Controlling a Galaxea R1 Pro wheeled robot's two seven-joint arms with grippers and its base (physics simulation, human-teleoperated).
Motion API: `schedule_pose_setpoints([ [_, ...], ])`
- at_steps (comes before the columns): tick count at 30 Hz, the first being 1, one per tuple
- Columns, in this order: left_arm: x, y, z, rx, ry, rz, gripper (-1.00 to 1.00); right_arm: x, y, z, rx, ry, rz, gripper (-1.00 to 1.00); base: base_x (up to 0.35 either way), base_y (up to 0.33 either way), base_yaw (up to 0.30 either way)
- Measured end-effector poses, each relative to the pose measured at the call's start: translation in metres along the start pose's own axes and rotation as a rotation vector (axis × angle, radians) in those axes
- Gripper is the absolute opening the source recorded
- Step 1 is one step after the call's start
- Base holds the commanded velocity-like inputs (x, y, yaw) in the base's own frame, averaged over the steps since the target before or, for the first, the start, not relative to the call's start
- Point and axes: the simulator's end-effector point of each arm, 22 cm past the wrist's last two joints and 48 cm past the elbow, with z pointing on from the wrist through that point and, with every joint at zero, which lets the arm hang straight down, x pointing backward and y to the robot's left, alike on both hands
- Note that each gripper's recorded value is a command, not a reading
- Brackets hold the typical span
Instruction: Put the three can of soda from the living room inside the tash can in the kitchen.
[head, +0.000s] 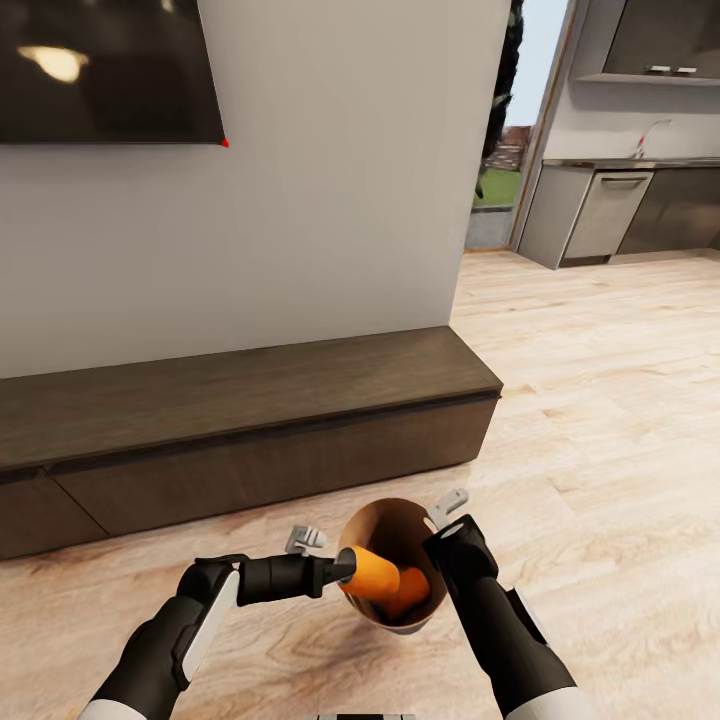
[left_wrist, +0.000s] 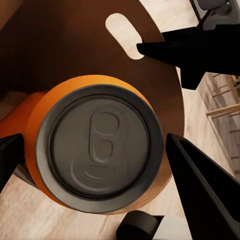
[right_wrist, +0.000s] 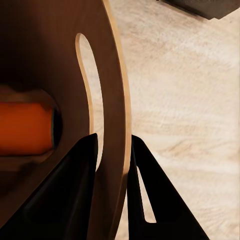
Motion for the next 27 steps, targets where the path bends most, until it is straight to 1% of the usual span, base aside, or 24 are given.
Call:
schedule_pose_setpoints([
  [8, 0.0, 0.0, 0.001, -0.004, 0.001, 0.007, -1.0, -0.003, 0.001, -0.002, 0.0, -0.007, -0.002, -1.0, 0.0, 0.0, 0.0],
  [12, -0.003, -0.016, 0.013, 0.028, -0.01, 0.006, -1.0, -0.004, 0.002, -0.002, 0.001, -0.007, -0.004, -1.0, 0.0, 0.0, 0.0],
  [14, -0.004, -0.02, 0.015, 0.035, -0.013, 0.006, -1.0, -0.003, 0.002, -0.002, 0.002, -0.007, -0.005, -1.0, 0.0, 0.0, 0.0],
  [27, -0.009, -0.024, 0.016, 0.039, -0.021, 0.017, -1.0, -0.006, 0.006, -0.003, -0.004, -0.013, -0.013, -1.0, 0.0, 0.0, 0.0],
])
